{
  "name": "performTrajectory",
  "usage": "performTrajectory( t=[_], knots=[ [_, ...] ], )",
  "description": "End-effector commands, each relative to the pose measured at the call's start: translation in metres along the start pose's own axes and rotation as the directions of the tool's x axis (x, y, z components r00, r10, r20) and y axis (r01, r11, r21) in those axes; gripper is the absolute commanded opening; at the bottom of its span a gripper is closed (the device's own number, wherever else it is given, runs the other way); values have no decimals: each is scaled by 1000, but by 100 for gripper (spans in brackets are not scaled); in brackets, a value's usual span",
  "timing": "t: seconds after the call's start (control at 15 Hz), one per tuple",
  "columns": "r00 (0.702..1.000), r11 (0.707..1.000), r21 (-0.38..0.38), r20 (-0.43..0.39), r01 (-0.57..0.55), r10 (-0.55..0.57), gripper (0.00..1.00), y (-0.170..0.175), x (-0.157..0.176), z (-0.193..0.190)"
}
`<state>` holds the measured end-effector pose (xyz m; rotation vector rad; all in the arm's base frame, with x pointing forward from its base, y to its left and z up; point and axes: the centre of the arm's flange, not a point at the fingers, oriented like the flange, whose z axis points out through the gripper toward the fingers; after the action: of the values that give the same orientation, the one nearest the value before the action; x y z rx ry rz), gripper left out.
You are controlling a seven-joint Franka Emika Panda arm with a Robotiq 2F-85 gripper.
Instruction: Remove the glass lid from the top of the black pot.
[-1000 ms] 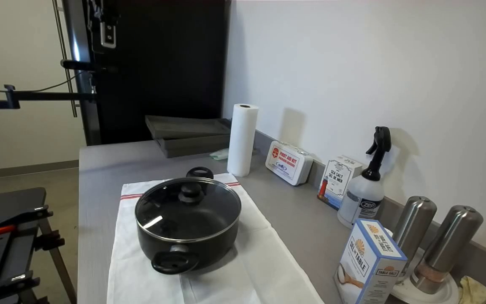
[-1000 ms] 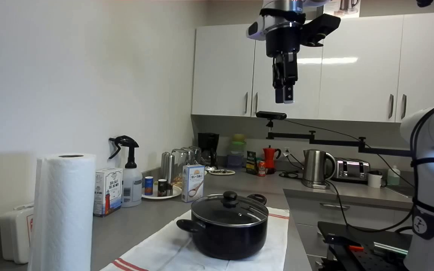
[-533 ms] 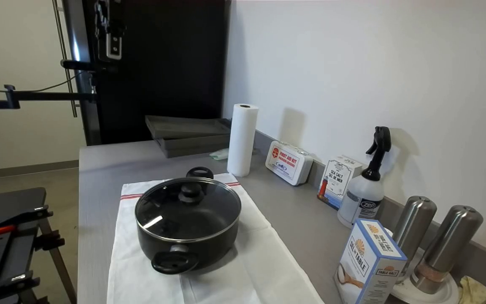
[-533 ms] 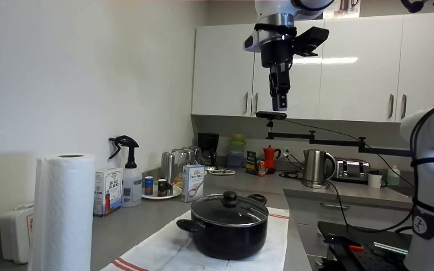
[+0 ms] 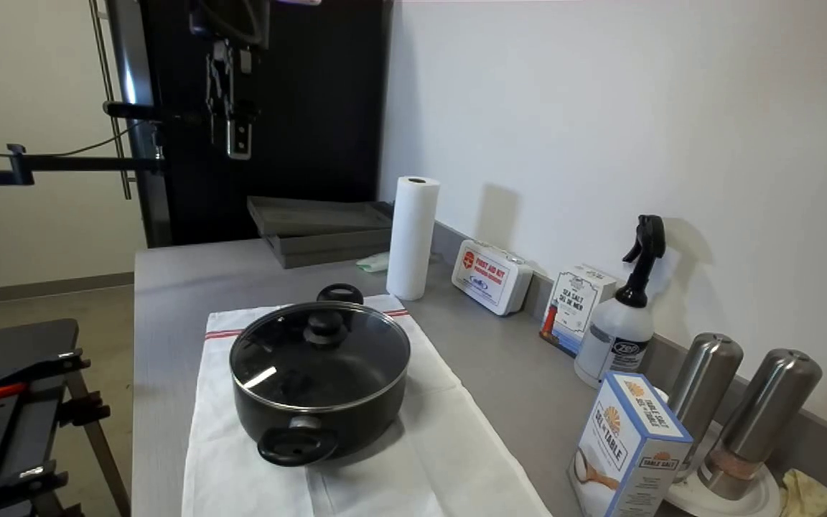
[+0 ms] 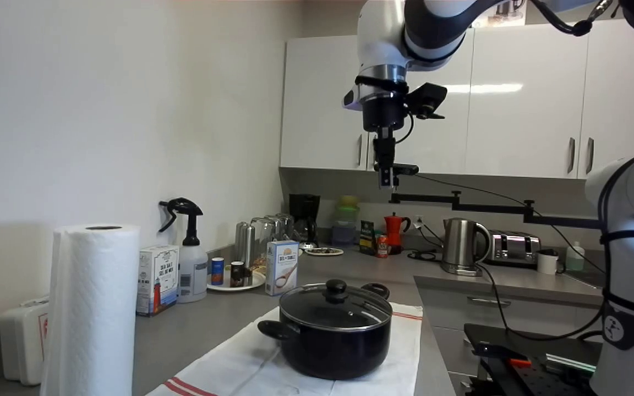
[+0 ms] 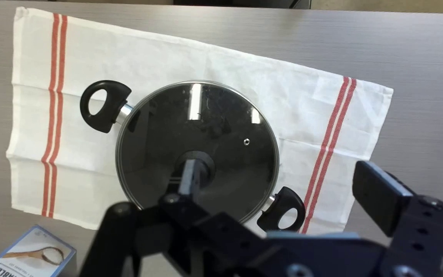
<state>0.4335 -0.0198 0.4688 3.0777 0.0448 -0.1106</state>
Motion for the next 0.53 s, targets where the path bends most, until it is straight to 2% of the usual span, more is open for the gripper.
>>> performTrajectory(
  t=[0.0, 0.47],
  knots=[
    [1000, 999, 41, -20, -11, 12, 100, 15, 16, 30],
    [998, 997, 62, -45, -48, 51, 100, 37, 37, 85]
  ],
)
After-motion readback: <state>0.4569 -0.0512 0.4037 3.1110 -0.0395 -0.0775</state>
